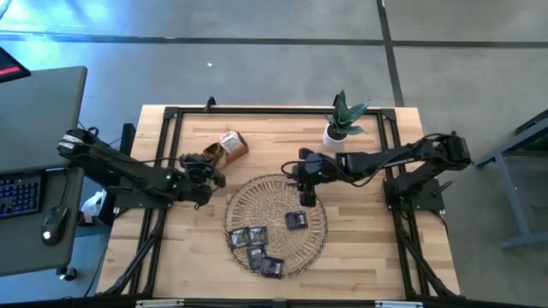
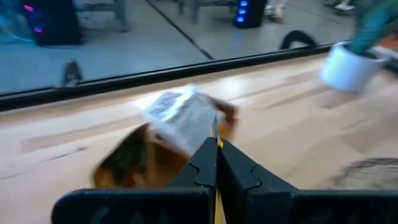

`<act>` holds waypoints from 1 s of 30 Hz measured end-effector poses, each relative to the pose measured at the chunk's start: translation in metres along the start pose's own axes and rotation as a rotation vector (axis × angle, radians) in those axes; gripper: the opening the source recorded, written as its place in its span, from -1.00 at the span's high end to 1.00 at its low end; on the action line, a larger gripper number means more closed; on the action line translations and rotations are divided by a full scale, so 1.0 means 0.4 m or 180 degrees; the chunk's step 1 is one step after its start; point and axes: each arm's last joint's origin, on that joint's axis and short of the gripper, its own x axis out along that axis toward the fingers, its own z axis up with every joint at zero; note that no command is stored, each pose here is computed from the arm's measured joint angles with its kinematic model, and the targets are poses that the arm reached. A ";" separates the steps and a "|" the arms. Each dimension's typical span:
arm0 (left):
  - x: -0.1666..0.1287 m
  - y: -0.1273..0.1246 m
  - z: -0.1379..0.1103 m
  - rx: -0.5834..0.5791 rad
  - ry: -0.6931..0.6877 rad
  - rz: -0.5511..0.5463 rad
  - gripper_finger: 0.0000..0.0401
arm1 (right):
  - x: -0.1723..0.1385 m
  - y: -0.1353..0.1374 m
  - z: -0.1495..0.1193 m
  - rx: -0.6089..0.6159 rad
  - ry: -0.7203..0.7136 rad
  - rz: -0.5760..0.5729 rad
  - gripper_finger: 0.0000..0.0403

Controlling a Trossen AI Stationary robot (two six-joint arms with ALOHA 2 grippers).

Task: Pick & Place Tea
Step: Put the orange tea bag into the middle compartment of the wooden organizer

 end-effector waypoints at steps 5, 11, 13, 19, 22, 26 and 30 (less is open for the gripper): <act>0.028 0.029 -0.013 0.0046 -0.0041 0.0260 1.00 | 0.000 -0.001 0.002 0.0005 -0.0020 -0.0006 0.51; 0.049 0.048 -0.022 0.0082 -0.0057 0.0467 1.00 | 0.000 -0.001 0.002 0.0004 -0.0030 -0.0004 0.51; 0.052 0.050 -0.019 0.0069 -0.0115 0.0521 1.00 | 0.000 -0.001 0.002 0.0005 -0.0032 -0.0005 0.51; 0.053 0.050 -0.019 0.0072 -0.0125 0.0532 1.00 | 0.000 -0.001 0.004 0.0002 -0.0051 -0.0006 0.51; 0.053 0.050 -0.019 0.0068 -0.0120 0.0531 1.00 | 0.000 -0.001 0.004 0.0000 -0.0052 -0.0006 0.51; 0.053 0.051 -0.018 0.0086 -0.0160 0.0554 1.00 | 0.000 -0.001 0.004 0.0000 -0.0059 -0.0007 0.51; 0.055 0.050 -0.022 0.0201 -0.0128 0.0561 1.00 | 0.000 -0.001 0.007 0.0001 -0.0097 -0.0008 0.51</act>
